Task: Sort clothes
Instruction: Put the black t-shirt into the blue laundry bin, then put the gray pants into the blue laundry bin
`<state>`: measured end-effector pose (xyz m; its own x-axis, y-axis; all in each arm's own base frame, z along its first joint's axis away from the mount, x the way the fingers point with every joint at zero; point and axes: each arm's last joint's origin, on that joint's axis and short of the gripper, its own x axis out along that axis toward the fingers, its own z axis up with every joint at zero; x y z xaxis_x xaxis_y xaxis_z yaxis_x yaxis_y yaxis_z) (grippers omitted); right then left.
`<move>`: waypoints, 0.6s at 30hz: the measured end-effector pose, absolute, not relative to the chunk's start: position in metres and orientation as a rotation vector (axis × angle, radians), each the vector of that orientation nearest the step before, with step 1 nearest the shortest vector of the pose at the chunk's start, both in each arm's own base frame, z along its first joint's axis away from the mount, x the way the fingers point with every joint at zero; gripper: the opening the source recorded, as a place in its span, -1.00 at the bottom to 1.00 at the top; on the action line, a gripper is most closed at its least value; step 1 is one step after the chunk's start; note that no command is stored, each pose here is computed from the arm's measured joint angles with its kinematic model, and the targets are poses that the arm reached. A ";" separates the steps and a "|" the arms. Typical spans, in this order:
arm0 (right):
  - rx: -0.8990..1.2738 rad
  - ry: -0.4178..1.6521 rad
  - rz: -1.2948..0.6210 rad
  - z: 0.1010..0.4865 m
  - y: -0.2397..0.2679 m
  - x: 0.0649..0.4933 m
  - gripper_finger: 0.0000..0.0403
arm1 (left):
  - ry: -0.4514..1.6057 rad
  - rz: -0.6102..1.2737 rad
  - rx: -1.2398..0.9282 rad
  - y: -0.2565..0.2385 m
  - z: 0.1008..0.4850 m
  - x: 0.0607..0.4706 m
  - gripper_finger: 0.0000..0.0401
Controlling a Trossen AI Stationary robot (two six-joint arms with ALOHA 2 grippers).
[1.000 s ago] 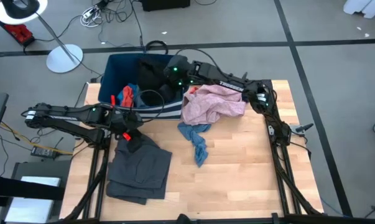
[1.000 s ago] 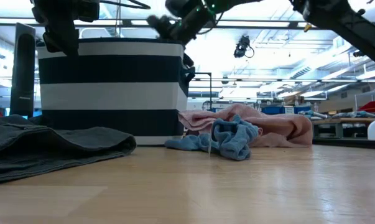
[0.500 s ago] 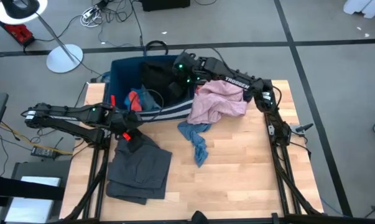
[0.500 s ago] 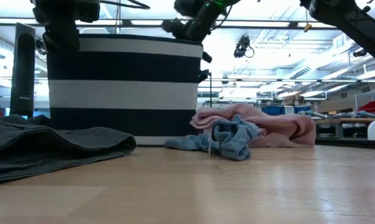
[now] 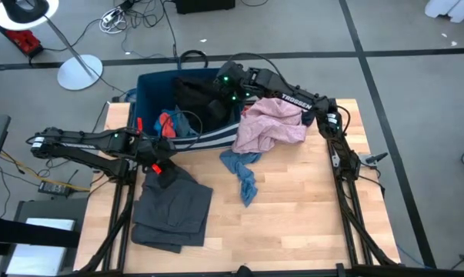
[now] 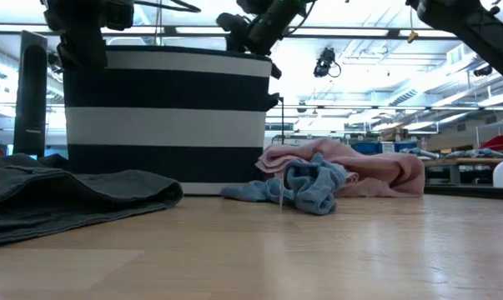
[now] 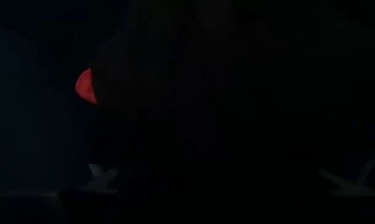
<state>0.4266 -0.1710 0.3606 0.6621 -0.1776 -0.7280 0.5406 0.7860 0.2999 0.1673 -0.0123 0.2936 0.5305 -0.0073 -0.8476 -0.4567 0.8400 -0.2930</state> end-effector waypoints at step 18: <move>0.416 0.708 -0.558 0.443 -0.138 0.345 0.42 | 0.972 0.300 -0.510 -0.012 0.294 0.168 -0.19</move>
